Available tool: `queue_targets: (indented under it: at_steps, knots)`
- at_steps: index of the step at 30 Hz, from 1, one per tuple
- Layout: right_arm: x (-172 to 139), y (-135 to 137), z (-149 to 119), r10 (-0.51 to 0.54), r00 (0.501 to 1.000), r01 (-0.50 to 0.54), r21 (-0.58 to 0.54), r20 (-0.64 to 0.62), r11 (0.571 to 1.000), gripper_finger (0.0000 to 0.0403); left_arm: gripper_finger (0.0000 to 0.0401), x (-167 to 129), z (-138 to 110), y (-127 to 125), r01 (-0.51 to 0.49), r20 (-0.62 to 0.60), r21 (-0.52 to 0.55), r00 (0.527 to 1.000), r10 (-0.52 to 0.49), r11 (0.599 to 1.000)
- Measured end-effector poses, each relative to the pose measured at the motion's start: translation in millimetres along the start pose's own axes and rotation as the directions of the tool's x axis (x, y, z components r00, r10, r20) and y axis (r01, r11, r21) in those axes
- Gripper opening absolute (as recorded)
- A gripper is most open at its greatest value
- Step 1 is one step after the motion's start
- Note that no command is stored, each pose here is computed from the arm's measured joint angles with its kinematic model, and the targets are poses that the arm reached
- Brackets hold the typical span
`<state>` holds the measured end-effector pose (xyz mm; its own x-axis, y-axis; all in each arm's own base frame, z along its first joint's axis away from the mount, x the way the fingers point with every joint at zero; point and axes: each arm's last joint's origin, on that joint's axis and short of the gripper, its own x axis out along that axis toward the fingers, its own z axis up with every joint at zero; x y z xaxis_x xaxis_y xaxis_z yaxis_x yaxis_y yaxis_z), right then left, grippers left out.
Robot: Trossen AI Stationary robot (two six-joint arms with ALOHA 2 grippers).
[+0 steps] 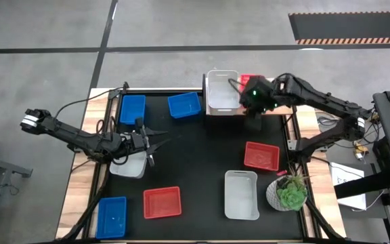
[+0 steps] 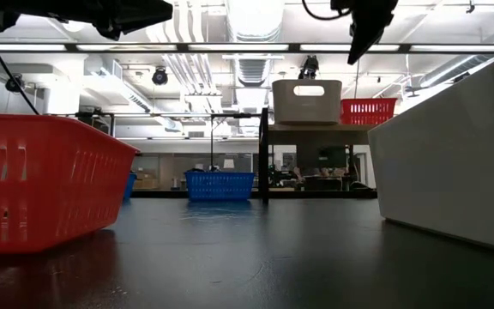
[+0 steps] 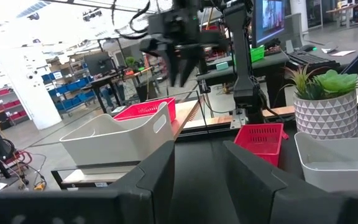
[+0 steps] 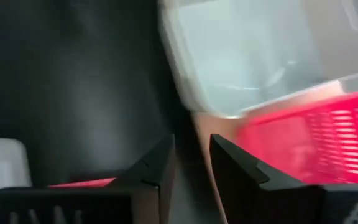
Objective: Stack baskets on shelf by color
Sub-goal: Put the top left blue bin on the shelf
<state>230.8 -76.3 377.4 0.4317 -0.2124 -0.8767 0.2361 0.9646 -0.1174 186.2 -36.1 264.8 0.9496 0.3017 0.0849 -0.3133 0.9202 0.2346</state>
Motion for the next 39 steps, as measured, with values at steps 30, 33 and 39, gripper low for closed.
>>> queue_targets:
  at_steps: [30, 33, 39]
  knots:
    - [45.8, 167.2, -27.7, 0.313, 0.924, -0.174, -0.486, 0.221, 0.856, 0.0013, 0.0118, 22.9, -26.9, -23.1, -0.052, -0.148, -0.414, 0.989, -0.011, 0.909]
    - [54.9, 171.4, -33.1, 0.331, 0.909, -0.162, -0.516, 0.253, 0.841, 0.0013, 0.0118, 23.7, -28.4, -20.3, -0.184, -0.188, -0.427, 0.976, 0.112, 0.885]
    - [61.9, 170.2, -42.6, 0.351, 0.882, -0.143, -0.533, 0.313, 0.834, 0.0013, 0.0118, 19.7, -28.9, 4.3, -0.467, -0.4, -0.37, 0.86, 0.316, 0.803]
